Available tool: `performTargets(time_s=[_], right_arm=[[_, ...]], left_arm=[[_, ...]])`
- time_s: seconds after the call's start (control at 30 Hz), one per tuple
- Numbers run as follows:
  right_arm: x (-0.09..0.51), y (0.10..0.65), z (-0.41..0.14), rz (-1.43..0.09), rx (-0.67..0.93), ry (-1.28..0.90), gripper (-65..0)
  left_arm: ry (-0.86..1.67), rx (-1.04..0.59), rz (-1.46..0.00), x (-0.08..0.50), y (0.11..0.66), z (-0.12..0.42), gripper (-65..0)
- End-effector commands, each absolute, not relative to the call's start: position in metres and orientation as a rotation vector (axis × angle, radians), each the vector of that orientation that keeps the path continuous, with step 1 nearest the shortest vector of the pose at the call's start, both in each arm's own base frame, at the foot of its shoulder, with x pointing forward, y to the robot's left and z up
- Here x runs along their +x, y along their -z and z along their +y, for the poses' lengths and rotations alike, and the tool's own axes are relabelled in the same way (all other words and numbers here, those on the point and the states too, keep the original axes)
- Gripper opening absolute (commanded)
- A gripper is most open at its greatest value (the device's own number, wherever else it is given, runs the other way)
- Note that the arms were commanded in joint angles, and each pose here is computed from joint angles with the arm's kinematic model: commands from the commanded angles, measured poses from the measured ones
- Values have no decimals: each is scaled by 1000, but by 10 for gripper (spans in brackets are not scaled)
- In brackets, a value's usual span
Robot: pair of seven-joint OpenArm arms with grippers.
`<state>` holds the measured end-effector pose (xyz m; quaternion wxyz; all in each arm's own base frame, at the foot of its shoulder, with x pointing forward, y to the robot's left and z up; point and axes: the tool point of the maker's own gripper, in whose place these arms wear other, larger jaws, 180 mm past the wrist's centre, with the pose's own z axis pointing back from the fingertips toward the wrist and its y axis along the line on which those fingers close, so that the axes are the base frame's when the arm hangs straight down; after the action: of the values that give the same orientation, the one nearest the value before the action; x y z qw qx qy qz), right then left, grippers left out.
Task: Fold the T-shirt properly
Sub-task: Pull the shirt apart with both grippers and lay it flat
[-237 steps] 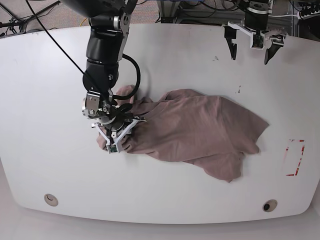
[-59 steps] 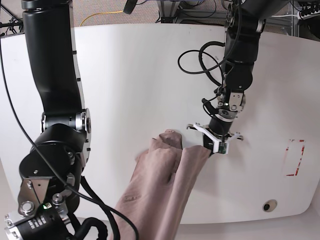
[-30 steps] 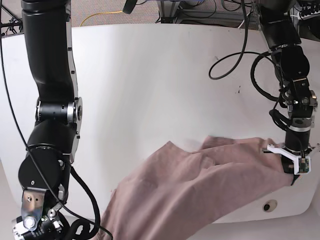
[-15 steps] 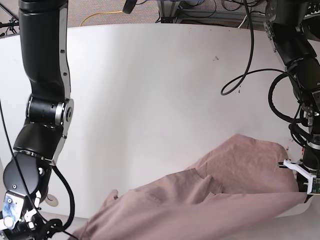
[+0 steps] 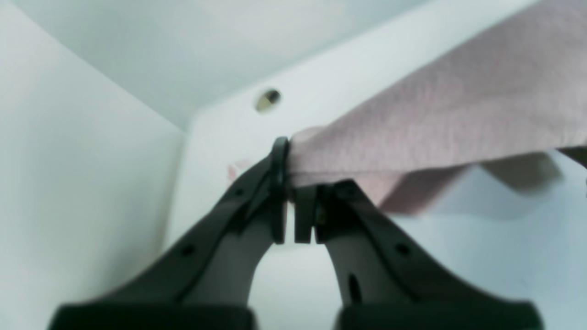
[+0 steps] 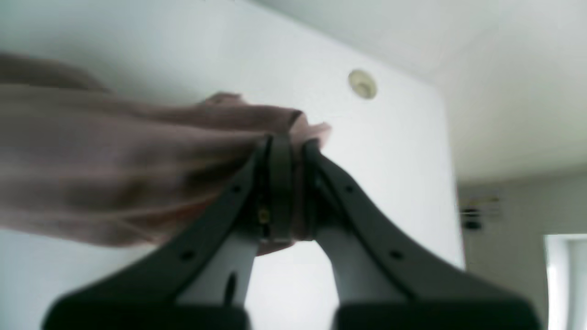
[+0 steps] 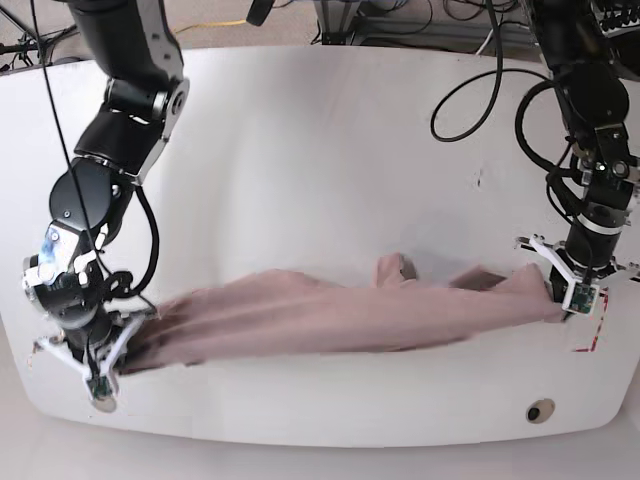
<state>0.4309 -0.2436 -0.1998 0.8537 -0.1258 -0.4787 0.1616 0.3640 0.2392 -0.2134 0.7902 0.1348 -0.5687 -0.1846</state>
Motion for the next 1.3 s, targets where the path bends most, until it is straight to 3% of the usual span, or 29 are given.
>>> performTargets(time_s=[0.0, 0.27, 0.5, 0.73, 1.27], right_arm=[[421, 186, -240, -1090, -266, -325, -650], [347, 265, -246, -915, -241, -264, -650], [294, 316, -261, -762, -221, -224, -650], [259, 347, -260, -658, -198, -210, -650], [210, 391, -246, -508, -128, -190, -648]], left_arm=[[420, 283, -1210, 353, 221, 236, -642], [409, 261, -971, 283, 294, 251, -644], [293, 311, -848, 231, 319, 290, -644], [229, 354, -785, 201, 326, 314, -644], [198, 333, -739, 183, 340, 310, -644]])
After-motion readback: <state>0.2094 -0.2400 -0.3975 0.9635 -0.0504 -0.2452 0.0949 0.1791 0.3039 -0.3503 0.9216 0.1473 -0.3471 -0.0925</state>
